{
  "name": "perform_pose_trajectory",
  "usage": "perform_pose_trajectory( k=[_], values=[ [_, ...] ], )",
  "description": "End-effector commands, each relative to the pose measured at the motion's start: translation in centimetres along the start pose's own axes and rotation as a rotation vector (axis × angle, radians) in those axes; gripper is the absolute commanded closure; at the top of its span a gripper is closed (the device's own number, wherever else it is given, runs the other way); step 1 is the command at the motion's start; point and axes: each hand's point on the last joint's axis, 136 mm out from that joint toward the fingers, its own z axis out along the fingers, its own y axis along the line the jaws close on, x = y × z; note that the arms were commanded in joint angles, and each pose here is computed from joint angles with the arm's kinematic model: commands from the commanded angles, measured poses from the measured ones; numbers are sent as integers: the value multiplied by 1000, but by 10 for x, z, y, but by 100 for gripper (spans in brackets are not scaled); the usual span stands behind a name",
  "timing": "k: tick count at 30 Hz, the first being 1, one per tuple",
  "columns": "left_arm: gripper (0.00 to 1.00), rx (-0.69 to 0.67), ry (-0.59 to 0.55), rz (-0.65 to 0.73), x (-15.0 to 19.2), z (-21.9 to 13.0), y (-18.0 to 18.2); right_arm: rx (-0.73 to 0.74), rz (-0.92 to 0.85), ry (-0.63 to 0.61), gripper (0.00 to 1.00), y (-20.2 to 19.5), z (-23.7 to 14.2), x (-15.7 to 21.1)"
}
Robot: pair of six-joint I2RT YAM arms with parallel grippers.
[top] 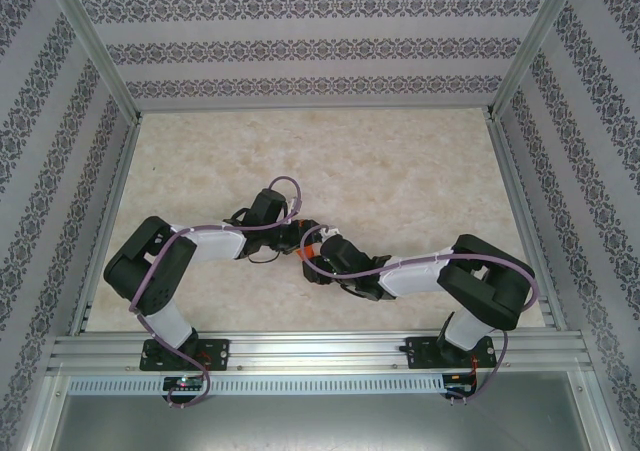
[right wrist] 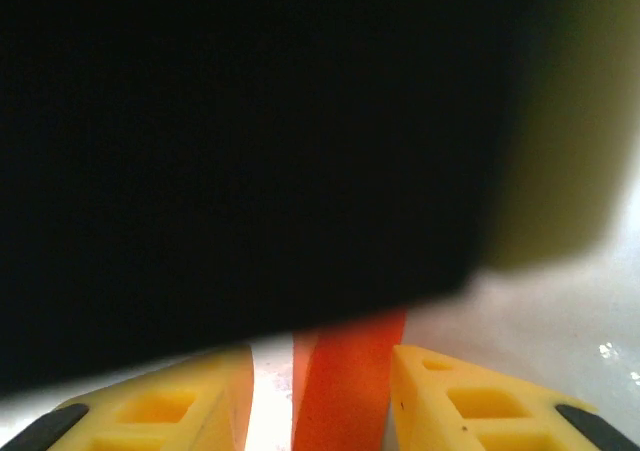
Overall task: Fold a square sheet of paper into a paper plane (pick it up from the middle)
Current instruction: Fold the wing for the fifth time at the center of the table.
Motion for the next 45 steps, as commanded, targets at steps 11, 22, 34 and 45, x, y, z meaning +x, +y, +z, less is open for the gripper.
perform_pose_trajectory(
  k=[11, 22, 34, 45],
  values=[
    [35, 28, -18, 45, -7, 2, -12, 33, -92, -21, 57, 2, 11, -1],
    [35, 38, -39, 51, -12, -3, -19, 7, -58, -2, 78, 3, 10, 6],
    [34, 42, -95, 59, -23, -24, -24, -144, 144, -54, 98, 7, 5, -4],
    [34, 64, -107, 70, -11, -34, -22, -275, 383, -73, 99, 6, 14, -2]
  ],
)
